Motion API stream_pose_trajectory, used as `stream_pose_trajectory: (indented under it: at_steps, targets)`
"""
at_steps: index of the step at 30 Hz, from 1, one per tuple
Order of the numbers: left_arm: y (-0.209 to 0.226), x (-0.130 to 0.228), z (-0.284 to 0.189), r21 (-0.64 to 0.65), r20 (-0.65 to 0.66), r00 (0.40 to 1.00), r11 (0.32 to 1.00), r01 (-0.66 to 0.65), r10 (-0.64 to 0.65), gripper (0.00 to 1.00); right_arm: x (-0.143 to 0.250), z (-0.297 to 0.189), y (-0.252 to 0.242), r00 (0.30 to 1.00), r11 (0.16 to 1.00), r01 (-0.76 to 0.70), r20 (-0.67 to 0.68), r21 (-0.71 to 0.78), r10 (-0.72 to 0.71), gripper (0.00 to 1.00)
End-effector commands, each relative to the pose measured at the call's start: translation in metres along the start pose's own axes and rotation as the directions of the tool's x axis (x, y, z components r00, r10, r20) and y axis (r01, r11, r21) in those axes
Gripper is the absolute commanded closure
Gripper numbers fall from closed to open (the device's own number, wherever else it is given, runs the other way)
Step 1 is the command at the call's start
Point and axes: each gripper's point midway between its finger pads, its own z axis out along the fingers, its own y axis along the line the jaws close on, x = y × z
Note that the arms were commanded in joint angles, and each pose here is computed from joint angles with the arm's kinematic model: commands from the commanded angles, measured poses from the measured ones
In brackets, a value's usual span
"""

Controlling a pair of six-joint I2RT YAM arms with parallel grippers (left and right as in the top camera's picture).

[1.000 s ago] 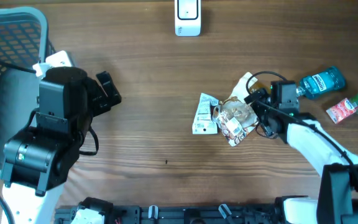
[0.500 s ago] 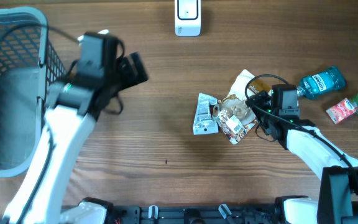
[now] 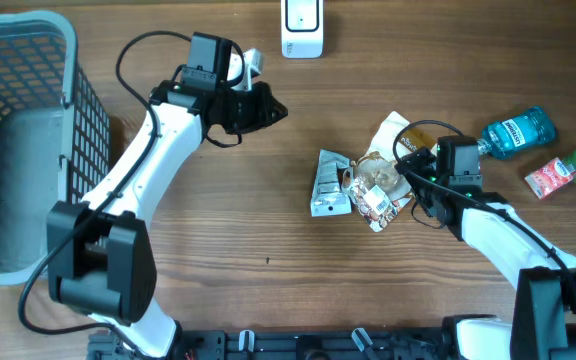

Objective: Scan the item barcode

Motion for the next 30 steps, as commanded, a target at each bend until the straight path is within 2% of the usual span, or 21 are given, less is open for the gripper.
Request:
stream_pose_trajectory:
  at_steps: [1, 11, 21, 30]
  targets:
    - [-0.019, 0.006, 0.002, 0.099, -0.046, 0.999, 0.995, 0.012, -0.008, 0.96, 0.052, 0.015, -0.062, 0.984, 0.984, -0.033, -0.166, 0.173, 0.062, 0.18]
    - [-0.061, 0.03, 0.049, 0.212, -0.119, 0.99, 0.976, -0.045, 0.071, 0.96, 0.054, 0.013, -0.066, 0.98, 0.977, -0.08, -0.166, 0.199, 0.114, 0.22]
    - [-0.048, 0.089, 0.109, 0.213, -0.339, 0.94, 0.976, 0.031, 0.044, 0.96, 0.056, 0.013, -0.068, 0.978, 0.975, -0.08, -0.17, 0.208, 0.117, 0.22]
    - [-0.048, 0.104, 0.12, 0.228, -0.384, 0.921, 0.973, 0.033, 0.059, 0.96, 0.055, 0.013, -0.068, 0.979, 0.975, -0.082, -0.169, 0.207, 0.118, 0.22]
